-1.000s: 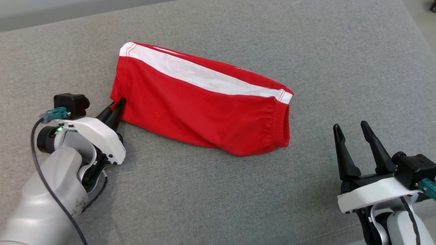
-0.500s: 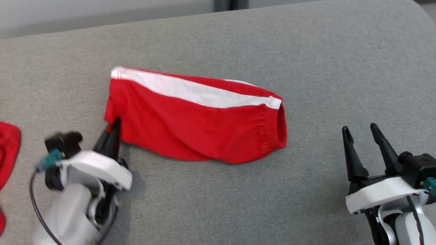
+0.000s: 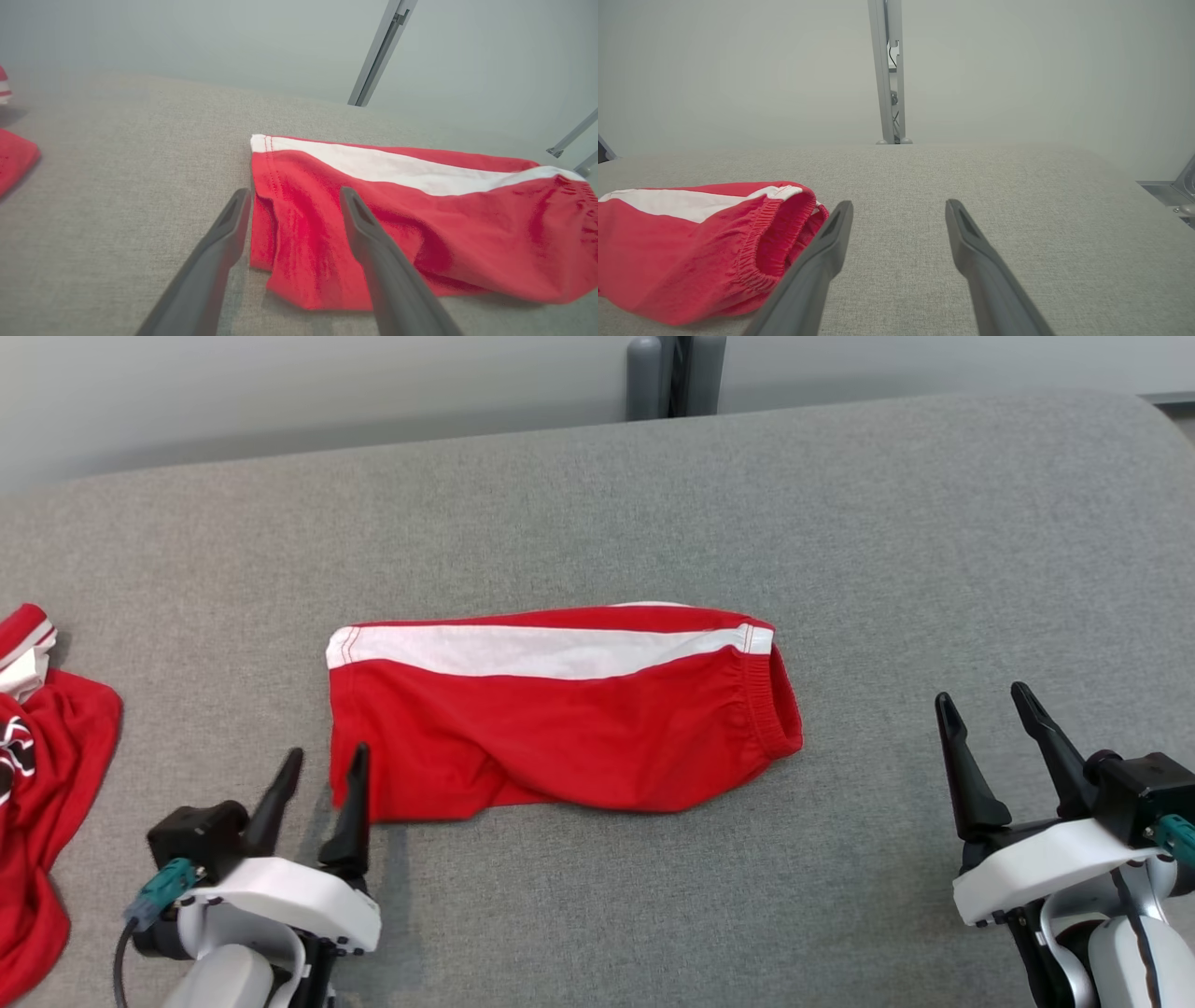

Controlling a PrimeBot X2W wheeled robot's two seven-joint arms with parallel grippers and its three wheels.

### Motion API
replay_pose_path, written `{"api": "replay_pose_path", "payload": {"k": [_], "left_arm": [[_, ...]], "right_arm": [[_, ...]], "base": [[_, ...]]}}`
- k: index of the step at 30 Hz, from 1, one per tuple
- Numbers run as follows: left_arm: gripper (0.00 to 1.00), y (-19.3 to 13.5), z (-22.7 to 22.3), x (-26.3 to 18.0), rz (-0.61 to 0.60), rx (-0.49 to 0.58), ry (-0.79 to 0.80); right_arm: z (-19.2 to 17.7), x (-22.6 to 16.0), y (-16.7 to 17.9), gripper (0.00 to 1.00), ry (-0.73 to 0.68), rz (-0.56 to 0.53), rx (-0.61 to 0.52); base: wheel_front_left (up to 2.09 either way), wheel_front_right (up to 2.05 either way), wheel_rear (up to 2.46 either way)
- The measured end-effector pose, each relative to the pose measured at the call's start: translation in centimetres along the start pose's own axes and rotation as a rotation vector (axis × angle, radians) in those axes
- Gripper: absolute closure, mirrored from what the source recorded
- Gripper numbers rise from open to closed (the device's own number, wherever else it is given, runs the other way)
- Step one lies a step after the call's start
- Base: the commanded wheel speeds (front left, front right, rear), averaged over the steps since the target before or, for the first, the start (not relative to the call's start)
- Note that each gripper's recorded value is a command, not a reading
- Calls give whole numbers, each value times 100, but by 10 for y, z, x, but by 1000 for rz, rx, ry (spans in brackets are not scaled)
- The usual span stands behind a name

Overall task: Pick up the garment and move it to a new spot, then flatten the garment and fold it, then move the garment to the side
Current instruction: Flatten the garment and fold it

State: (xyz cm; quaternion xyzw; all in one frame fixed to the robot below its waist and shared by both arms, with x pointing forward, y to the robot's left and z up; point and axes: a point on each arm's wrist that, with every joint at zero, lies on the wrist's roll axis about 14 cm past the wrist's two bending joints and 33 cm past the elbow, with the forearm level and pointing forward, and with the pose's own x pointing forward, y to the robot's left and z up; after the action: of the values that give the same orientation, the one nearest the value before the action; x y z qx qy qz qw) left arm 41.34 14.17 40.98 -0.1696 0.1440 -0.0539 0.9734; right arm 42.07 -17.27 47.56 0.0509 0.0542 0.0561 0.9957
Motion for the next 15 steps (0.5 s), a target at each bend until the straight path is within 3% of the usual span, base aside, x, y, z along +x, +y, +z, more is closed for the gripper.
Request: {"api": "replay_pose_path", "payload": {"k": [8,15], "left_arm": [[0,15,59,-24,68,154,-192],[0,22,85,-52,98,222,-274]], "right_arm": [[15,-10,-3,0,-36,-5,-17],[24,-24,0,0,-64,-1,-18]], "base": [[0,0,0],[0,0,0]]}}
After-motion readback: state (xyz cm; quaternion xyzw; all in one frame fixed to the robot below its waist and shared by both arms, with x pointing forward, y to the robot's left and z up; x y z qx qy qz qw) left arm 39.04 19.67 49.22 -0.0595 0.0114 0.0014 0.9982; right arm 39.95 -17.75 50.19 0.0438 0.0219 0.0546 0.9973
